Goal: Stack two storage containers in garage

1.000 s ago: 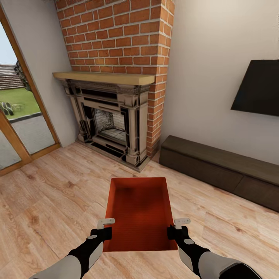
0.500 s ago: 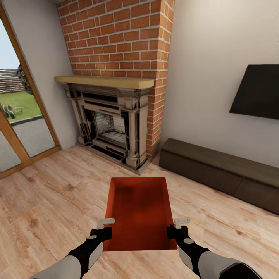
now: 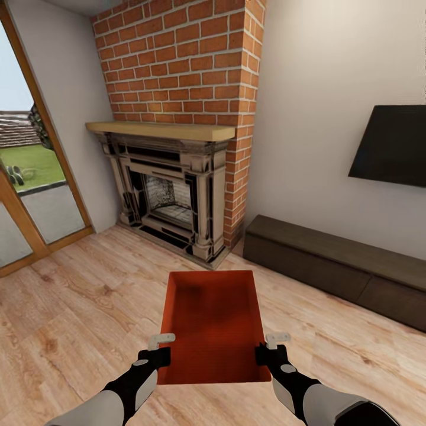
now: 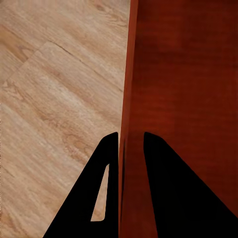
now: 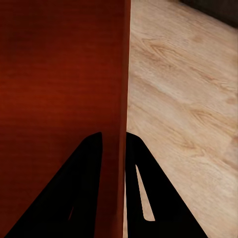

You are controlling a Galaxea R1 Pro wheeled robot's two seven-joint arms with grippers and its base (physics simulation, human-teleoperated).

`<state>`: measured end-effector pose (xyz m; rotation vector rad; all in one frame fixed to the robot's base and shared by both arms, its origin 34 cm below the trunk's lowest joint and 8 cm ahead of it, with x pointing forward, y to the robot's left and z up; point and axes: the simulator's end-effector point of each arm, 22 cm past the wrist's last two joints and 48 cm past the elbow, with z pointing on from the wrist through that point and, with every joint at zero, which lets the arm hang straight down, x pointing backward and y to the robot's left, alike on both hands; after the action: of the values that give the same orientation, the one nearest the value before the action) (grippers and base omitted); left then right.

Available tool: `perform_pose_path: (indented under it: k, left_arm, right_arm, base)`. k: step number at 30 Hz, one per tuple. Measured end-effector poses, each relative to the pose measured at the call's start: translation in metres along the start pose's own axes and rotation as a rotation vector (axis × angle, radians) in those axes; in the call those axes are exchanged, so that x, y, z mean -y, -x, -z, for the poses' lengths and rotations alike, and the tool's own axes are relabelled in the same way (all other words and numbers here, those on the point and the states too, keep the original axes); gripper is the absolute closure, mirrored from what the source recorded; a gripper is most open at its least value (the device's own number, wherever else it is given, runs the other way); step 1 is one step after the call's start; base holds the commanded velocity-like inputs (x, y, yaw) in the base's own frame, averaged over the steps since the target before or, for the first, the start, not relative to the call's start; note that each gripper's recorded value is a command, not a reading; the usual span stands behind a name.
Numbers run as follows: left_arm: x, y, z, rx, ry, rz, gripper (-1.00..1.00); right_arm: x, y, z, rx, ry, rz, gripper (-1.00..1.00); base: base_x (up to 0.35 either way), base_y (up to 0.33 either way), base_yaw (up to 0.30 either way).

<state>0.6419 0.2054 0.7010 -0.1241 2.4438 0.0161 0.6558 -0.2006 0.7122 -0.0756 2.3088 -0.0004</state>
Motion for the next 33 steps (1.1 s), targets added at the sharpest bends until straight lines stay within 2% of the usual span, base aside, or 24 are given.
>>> perform_pose_path:
  k: [33]
  left_arm:
    - [0.001, 0.027, 0.013, 0.056, -0.006, 0.005, 1.0]
  right_arm:
    - [0.001, 0.03, 0.01, 0.056, -0.003, 0.003, 1.0]
  base:
    - [0.0, 0.0, 0.0]
